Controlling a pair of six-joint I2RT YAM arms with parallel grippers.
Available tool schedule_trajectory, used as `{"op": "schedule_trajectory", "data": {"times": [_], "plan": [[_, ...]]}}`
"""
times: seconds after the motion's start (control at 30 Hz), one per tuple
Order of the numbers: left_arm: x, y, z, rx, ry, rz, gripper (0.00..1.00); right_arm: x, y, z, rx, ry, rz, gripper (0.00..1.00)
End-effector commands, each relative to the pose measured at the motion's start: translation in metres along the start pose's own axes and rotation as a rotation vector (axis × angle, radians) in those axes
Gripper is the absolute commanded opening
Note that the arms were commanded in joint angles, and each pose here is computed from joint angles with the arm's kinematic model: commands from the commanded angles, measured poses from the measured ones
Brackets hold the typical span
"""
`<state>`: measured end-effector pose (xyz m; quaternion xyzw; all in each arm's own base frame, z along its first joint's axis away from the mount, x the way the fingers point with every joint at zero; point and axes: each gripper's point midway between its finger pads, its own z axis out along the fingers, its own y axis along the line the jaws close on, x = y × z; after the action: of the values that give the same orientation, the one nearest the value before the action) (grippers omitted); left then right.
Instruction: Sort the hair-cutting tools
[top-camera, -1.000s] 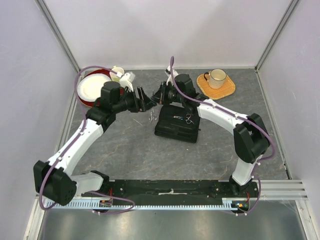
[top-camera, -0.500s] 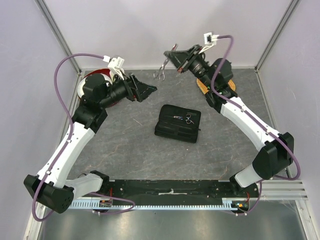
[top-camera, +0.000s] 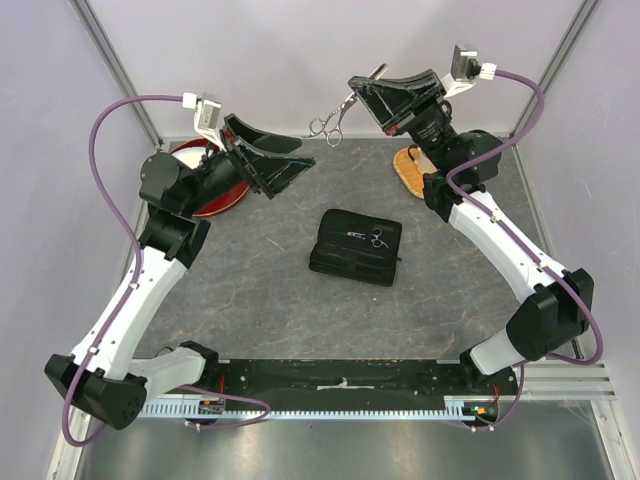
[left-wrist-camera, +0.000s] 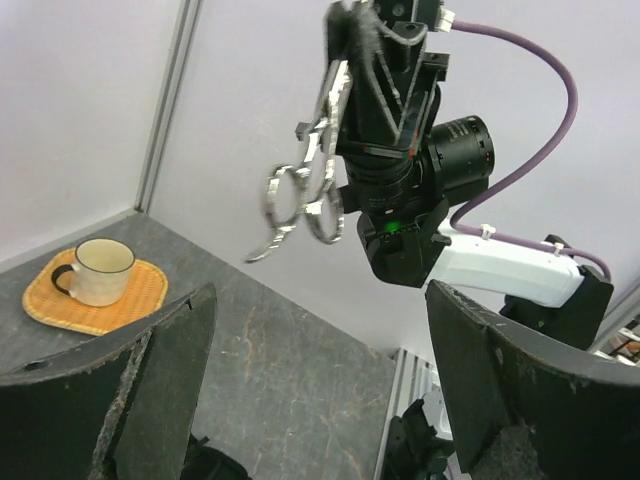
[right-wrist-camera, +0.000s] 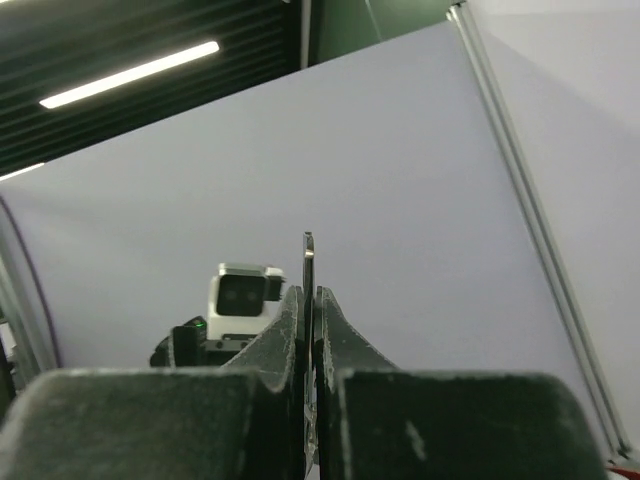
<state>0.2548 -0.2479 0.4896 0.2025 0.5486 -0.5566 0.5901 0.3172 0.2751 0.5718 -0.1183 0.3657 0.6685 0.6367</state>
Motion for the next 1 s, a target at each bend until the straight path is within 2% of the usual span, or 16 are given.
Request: {"op": "schedule_trajectory", "data": {"times": [0.0, 0.1, 0.2, 0.3, 0.63, 0.73, 0.97], "plan": [[-0.016, -0.018, 0.005, 0.081, -0.048, -0.024, 0.91, -0.037, 0.070, 0.004, -0.222, -0.080, -0.031, 0.00], [-0.021, -0.018, 0.008, 0.086, -0.079, -0.035, 0.89, -0.040, 0.077, 0.000, -0.262, -0.098, -0.006, 0.00], [-0.031, -0.020, 0.011, 0.104, -0.171, -0.061, 0.77, -0.040, 0.077, -0.002, -0.286, -0.125, 0.029, 0.00], [-0.033, -0.022, 0.015, 0.120, -0.241, -0.076, 0.74, -0.036, 0.071, -0.002, -0.284, -0.150, 0.063, 0.00], [-0.035, -0.036, 0.027, 0.156, -0.274, -0.087, 0.69, -0.017, 0.058, 0.005, -0.243, -0.142, 0.070, 0.00], [-0.037, -0.035, 0.029, 0.148, -0.284, -0.097, 0.61, -0.012, 0.054, 0.005, -0.244, -0.137, 0.076, 0.00], [-0.033, -0.032, 0.032, 0.138, -0.281, -0.115, 0.36, -0.003, 0.047, 0.005, -0.237, -0.125, 0.085, 0.00]]}}
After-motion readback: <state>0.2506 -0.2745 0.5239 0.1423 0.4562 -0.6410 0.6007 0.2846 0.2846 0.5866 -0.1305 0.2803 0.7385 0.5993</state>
